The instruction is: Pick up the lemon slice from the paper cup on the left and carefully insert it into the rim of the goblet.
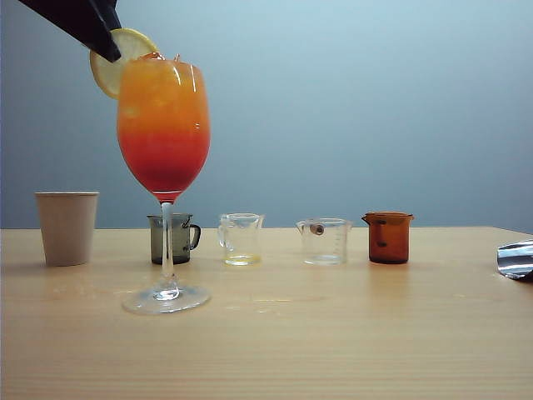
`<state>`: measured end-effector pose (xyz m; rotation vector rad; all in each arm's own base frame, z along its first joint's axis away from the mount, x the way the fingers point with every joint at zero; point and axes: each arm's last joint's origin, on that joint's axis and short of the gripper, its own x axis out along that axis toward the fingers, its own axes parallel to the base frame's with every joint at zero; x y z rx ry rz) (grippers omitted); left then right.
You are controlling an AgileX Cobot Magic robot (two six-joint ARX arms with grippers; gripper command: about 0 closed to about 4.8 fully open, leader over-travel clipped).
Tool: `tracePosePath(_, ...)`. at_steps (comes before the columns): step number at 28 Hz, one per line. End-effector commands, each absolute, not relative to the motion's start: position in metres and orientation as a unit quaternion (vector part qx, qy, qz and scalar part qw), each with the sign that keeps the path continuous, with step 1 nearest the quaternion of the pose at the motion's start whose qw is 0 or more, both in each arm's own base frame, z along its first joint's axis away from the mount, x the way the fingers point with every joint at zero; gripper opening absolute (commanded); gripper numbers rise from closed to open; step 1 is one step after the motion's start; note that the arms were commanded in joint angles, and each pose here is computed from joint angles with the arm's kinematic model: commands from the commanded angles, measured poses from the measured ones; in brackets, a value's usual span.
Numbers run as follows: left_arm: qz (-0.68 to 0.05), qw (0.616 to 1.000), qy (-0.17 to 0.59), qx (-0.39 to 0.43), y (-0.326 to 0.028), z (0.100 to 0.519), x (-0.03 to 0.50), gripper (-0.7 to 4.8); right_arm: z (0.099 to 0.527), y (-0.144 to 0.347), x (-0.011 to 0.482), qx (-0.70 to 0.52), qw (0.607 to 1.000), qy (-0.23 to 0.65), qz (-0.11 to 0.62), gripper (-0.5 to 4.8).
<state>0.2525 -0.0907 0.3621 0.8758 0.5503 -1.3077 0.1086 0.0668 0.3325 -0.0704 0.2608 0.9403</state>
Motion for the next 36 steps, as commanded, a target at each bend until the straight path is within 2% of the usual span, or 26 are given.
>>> tracePosePath(1,-0.580,0.678,0.242,0.382,-0.090,0.365,0.250,2.57,0.336,0.067,0.109,-0.035,0.884,0.111,0.453,-0.05)
tracePosePath(9,-0.577,0.682,0.236,0.383,-0.089,0.372,0.246,3.50,0.336,0.067,0.109,-0.035,0.884,0.111,0.453,-0.05)
tracePosePath(19,-0.576,0.680,0.242,0.384,-0.086,0.376,0.237,3.49,0.336,0.067,0.109,-0.035,0.884,0.111,0.453,-0.05)
tracePosePath(22,-0.577,0.680,0.242,0.383,-0.086,0.375,0.237,3.10,0.336,0.067,0.108,-0.035,0.884,0.110,0.453,-0.05)
tracePosePath(23,-0.578,0.679,0.243,0.382,-0.086,0.375,0.237,2.63,0.336,0.067,0.108,-0.035,0.884,0.110,0.453,-0.05)
tracePosePath(32,-0.582,0.676,0.250,0.377,-0.087,0.365,0.239,2.57,0.336,0.067,0.108,-0.035,0.884,0.110,0.453,-0.05)
tracePosePath(34,-0.581,0.677,0.247,0.379,-0.087,0.365,0.240,1.95,0.336,0.067,0.108,-0.035,0.884,0.110,0.453,-0.05)
tracePosePath(36,-0.581,0.677,0.248,0.378,-0.087,0.365,0.241,1.63,0.336,0.067,0.108,-0.035,0.884,0.110,0.453,-0.05)
